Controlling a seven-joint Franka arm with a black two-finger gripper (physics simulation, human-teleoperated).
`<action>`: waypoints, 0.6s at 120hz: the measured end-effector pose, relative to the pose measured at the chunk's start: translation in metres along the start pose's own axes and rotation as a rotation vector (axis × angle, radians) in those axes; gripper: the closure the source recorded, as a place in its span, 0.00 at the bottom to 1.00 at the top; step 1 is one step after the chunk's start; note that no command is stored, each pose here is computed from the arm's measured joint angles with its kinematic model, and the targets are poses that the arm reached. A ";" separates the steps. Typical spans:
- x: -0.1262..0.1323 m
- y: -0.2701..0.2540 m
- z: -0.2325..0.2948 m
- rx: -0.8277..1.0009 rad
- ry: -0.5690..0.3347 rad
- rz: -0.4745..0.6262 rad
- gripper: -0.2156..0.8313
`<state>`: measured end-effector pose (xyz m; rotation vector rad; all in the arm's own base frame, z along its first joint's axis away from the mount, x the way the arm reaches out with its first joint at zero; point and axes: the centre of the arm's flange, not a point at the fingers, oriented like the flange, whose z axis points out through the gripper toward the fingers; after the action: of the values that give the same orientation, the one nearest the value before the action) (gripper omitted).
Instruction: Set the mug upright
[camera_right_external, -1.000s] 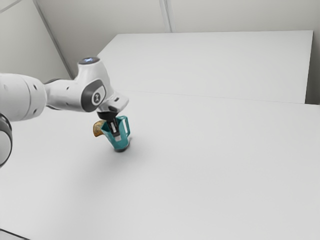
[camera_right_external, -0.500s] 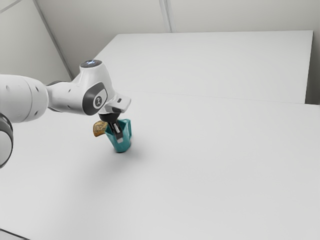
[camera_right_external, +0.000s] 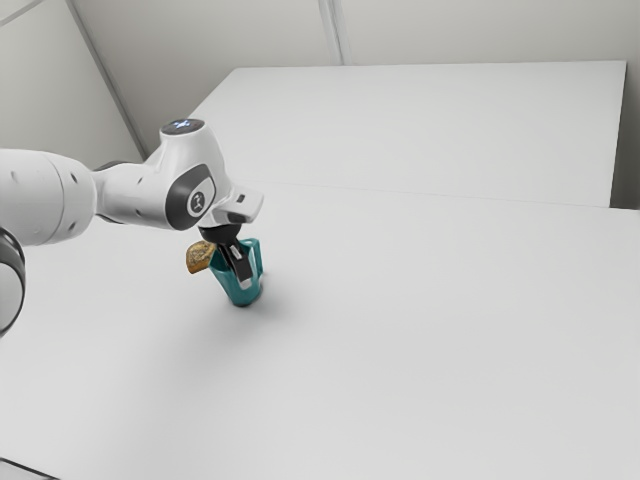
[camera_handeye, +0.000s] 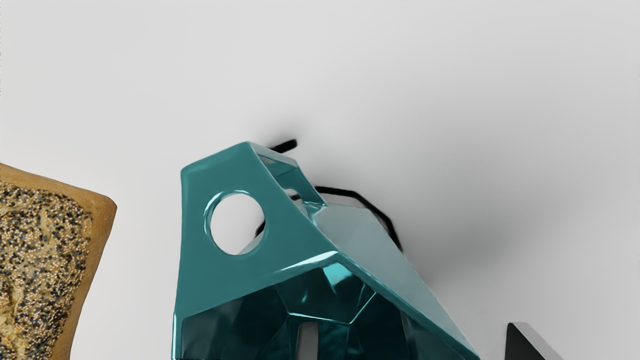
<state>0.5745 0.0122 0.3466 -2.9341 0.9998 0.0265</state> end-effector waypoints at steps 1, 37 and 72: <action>0.000 0.000 0.000 0.000 0.000 -0.001 0.44; 0.007 0.005 -0.022 0.016 0.037 -0.007 0.35; 0.030 0.005 -0.097 0.063 0.137 -0.004 0.30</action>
<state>0.5952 -0.0139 0.4420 -2.9134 0.9918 -0.2043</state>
